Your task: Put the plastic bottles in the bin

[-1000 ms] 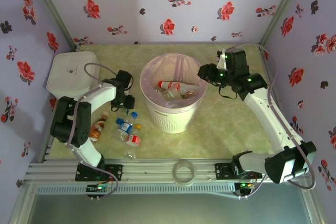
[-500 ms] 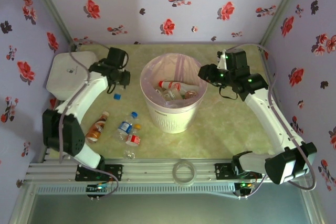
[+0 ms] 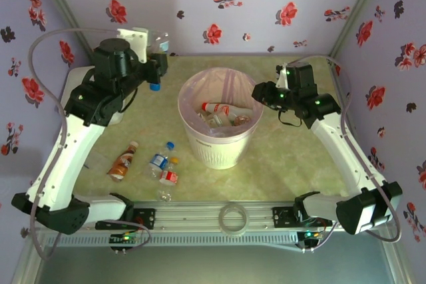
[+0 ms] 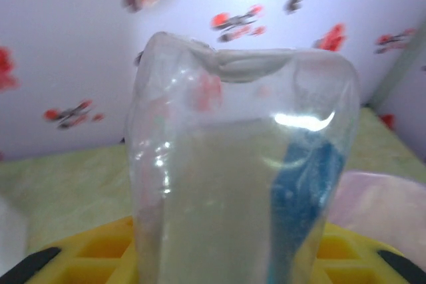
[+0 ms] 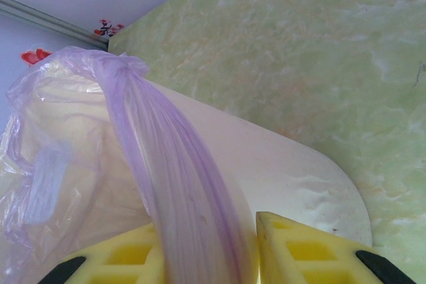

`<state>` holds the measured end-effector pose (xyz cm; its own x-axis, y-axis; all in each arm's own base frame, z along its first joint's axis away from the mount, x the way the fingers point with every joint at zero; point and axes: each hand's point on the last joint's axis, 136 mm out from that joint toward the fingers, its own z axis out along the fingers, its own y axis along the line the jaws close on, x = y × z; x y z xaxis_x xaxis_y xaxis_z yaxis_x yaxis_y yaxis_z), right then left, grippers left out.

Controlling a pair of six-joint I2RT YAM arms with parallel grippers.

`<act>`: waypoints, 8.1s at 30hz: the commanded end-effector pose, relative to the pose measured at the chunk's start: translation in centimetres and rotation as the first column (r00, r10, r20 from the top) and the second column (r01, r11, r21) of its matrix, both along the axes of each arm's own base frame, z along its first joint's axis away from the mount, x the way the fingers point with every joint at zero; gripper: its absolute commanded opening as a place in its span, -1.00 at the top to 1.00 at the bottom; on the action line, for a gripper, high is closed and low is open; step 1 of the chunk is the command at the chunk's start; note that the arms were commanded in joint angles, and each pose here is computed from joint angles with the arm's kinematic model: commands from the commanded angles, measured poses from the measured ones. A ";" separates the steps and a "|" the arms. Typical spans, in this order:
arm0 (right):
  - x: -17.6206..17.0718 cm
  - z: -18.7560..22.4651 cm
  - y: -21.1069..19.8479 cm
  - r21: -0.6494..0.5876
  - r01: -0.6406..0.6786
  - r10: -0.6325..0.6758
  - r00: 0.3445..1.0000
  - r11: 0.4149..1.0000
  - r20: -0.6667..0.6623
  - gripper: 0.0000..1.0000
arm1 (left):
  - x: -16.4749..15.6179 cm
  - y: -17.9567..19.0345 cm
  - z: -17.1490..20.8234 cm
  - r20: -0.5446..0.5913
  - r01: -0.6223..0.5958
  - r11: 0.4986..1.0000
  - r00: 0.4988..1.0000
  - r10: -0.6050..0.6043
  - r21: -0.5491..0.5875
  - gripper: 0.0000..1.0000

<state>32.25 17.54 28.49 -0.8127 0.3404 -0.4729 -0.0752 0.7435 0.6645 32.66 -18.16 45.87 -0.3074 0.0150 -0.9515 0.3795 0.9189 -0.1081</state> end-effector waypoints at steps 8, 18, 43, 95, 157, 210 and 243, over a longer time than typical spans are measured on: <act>-0.5 2.3 0.1 0.047 0.009 -0.012 0.998 0.999 0.061 0.38 | -2.5 -10.0 -0.5 -0.016 0.252 0.958 0.968 -0.252 0.136 1.00; -0.6 2.3 0.1 0.048 0.004 -0.007 0.998 0.999 0.058 0.39 | -3.2 -14.9 -8.5 -0.231 0.399 0.876 0.910 -0.343 0.269 1.00; -0.5 2.0 0.2 0.038 -0.001 -0.001 0.999 0.999 0.053 0.40 | -4.3 -16.3 -21.3 -0.560 0.544 0.792 0.761 -0.327 0.277 1.00; -0.7 2.2 0.0 -0.002 -0.023 0.023 0.999 1.000 0.046 0.41 | -11.9 5.1 -22.9 -0.732 0.008 0.986 0.671 0.117 0.165 -0.49; -0.1 1.7 0.6 0.009 -0.034 0.033 0.999 0.999 0.022 0.41 | -17.1 1.8 -37.2 -0.866 -0.112 0.991 0.488 0.113 0.066 -0.02; -0.1 2.0 0.9 0.042 -0.030 0.028 0.999 0.999 0.039 0.41 | -4.3 -17.1 -16.3 -0.627 0.605 0.776 0.679 -0.383 0.181 1.00; -0.1 2.1 0.9 0.036 -0.034 0.033 0.999 0.999 0.041 0.41 | -3.6 -17.7 -22.6 -0.671 0.592 0.782 0.662 -0.334 0.195 -0.50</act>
